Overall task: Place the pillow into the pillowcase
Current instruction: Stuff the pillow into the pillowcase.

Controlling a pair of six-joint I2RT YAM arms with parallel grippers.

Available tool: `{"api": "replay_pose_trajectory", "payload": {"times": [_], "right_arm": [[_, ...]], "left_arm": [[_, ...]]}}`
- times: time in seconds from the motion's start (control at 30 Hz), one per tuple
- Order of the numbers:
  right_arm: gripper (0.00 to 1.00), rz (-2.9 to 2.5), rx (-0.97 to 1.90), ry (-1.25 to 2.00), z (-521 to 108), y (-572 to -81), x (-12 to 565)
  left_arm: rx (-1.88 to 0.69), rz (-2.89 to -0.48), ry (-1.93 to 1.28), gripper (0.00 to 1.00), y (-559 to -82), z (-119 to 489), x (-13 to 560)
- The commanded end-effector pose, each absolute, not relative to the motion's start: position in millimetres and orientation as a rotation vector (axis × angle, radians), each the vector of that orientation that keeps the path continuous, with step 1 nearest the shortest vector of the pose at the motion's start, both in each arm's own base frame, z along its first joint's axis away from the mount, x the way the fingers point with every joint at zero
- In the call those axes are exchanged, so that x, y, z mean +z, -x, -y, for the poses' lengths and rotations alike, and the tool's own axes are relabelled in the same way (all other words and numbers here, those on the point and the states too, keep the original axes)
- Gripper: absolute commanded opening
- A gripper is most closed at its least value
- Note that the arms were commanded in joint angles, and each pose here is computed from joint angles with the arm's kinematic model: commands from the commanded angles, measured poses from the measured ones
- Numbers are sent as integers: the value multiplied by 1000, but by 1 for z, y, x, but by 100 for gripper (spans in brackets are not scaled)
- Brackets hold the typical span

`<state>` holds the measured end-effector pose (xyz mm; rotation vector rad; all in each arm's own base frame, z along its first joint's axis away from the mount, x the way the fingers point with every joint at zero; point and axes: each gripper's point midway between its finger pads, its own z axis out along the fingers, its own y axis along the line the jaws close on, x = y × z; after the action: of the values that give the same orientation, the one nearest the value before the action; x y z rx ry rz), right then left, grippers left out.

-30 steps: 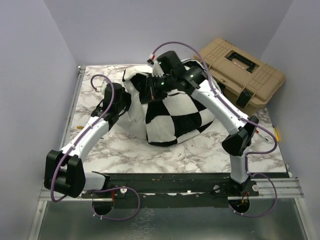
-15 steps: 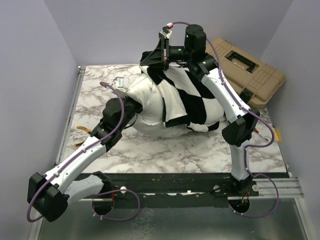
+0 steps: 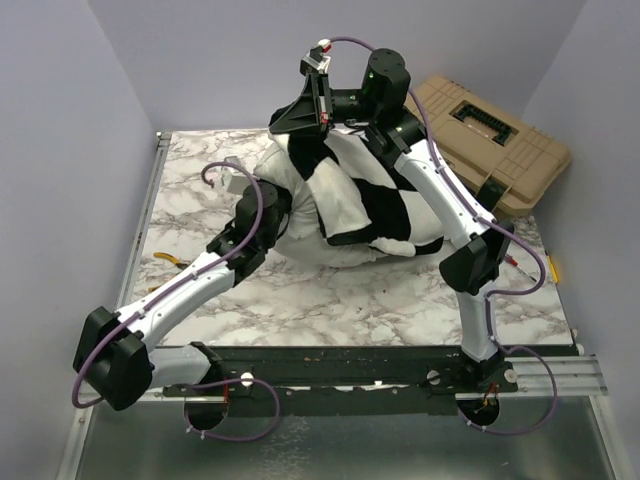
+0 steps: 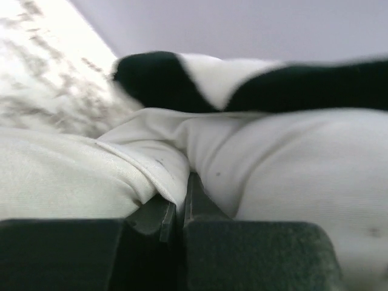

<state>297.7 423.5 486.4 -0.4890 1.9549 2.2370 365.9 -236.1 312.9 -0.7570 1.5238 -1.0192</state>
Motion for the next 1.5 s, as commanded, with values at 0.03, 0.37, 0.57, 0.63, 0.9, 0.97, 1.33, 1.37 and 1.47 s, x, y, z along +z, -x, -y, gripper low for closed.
{"api": "replay_pose_trajectory", "payload": {"times": [0.03, 0.37, 0.57, 0.63, 0.9, 0.97, 1.33, 1.37, 1.47], "right_arm": [[0, -1734, 2110, 708, -425, -249, 525], [0, -1881, 1739, 797, -426, -274, 437], [0, -1986, 1622, 739, -423, -291, 408], [0, -2009, 1615, 718, -423, -293, 403], [0, -2081, 1628, 613, -416, -307, 392], [0, -2087, 1639, 608, -416, -308, 391], [0, -2071, 1778, 662, -418, -298, 396], [0, -2075, 1797, 669, -417, -296, 396], [0, -2084, 1832, 698, -415, -289, 395]], "left_arm": [[-914, -1652, 1221, 0, -343, 177, 251], [-744, -2100, 1358, 0, -284, 130, 152], [-454, -2311, 1101, 68, -269, 103, 141], [-241, -2289, 966, 85, -270, 74, 165], [460, -2465, 642, 99, -234, -9, 212], [496, -2536, 635, 99, -222, -12, 207], [264, -2621, 726, 99, -179, -5, 202], [260, -2594, 747, 99, -179, -9, 206], [167, -2565, 767, 99, -185, -3, 213]]}}
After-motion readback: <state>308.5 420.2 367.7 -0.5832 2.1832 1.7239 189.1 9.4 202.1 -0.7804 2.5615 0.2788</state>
